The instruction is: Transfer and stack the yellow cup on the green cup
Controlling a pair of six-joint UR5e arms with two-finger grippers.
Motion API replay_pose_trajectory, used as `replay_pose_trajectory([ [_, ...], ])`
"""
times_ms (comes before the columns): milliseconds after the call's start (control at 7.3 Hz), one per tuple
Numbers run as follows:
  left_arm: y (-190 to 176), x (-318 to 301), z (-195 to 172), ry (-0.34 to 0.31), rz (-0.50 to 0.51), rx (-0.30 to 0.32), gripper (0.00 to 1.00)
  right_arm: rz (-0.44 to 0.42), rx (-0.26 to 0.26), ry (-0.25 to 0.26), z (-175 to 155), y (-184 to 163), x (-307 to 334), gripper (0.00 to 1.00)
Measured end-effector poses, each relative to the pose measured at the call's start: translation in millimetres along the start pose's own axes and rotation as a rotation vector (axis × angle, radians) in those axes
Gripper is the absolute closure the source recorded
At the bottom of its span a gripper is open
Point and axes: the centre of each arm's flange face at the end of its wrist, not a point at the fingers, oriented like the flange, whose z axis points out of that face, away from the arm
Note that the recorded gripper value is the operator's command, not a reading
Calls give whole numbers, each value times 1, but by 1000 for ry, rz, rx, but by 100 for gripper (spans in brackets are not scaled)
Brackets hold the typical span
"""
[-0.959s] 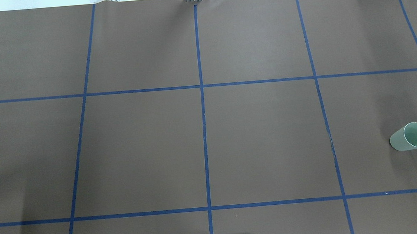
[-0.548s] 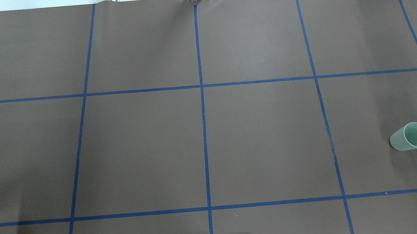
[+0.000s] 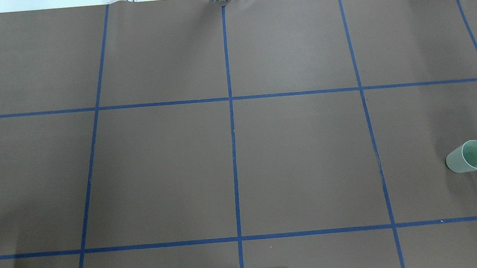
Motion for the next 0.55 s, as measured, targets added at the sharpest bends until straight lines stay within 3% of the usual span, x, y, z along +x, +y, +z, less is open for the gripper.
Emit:
replay_pose_trajectory([
  [548, 2, 2, 22, -11, 8, 1, 0, -1, 3, -1, -2, 1, -2, 0],
])
